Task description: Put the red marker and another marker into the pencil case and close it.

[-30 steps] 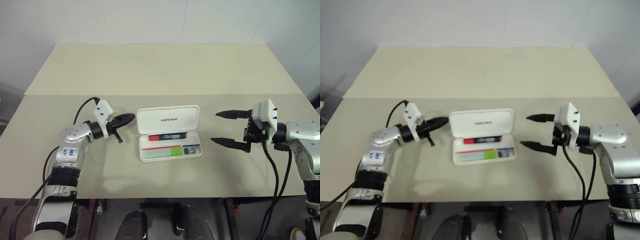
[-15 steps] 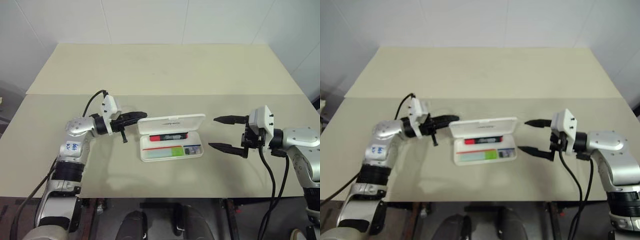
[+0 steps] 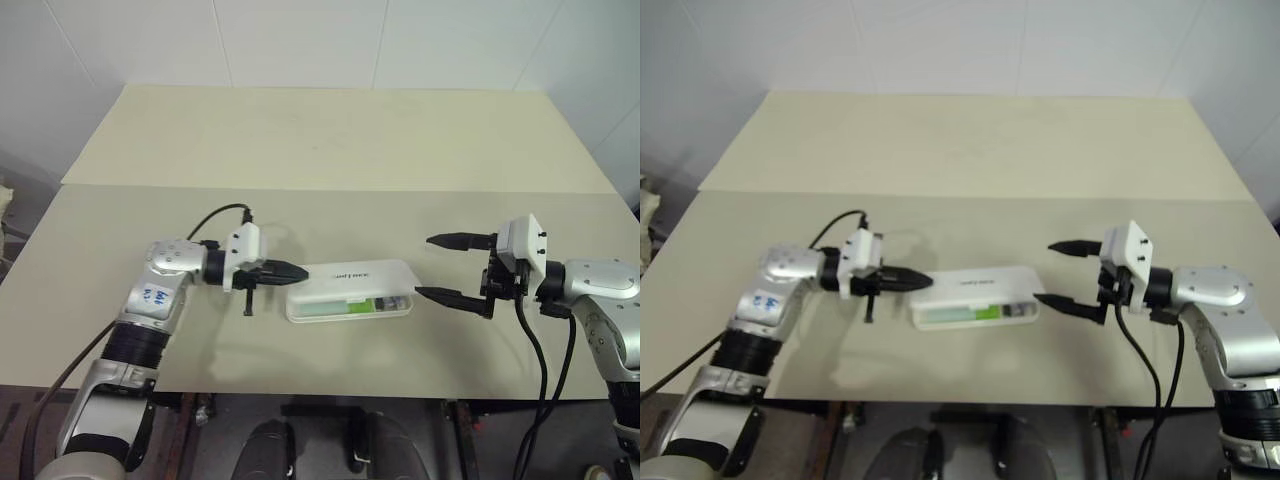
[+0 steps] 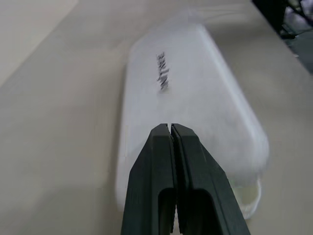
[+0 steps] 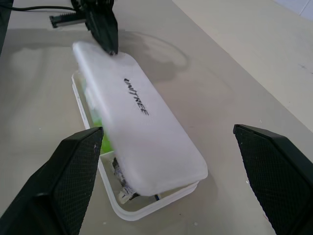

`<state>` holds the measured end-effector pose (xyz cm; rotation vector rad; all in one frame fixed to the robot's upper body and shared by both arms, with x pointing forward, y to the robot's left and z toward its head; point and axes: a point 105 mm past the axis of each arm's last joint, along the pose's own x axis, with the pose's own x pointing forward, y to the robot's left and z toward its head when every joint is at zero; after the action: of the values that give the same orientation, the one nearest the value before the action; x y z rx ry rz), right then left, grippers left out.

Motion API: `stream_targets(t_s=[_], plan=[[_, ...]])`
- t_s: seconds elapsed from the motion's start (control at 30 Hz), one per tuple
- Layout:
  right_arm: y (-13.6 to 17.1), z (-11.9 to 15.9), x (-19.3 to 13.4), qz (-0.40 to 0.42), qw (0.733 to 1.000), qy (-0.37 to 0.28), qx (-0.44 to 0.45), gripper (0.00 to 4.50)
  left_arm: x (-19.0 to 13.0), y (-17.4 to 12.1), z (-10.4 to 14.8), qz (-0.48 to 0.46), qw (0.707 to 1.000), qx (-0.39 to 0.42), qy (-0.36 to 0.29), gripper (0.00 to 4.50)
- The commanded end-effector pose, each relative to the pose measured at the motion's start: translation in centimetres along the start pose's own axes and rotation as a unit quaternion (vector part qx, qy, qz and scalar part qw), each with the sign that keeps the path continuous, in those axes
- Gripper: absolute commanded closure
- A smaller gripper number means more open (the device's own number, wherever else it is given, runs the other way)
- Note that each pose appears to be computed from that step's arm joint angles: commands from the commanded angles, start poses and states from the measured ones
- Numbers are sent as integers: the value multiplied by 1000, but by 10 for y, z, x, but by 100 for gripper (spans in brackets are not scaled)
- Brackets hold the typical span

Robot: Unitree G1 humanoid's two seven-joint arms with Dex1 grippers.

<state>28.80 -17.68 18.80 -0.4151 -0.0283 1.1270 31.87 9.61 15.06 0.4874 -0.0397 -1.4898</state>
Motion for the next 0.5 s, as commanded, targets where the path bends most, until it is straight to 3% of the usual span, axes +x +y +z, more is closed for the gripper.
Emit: stream_targets(t_s=[0.03,0.33,0.5], plan=[[1,13,-3,-9,1000,-17,-18,0,10,-7,5,-30,999,13,8,447],[5,12,-4,-24,999,-20,-15,0,20,-13,-27,-39,994,-32,92,447],[10,12,-4,-29,999,-26,-12,0,34,-13,-16,-45,995,-46,73,447]])
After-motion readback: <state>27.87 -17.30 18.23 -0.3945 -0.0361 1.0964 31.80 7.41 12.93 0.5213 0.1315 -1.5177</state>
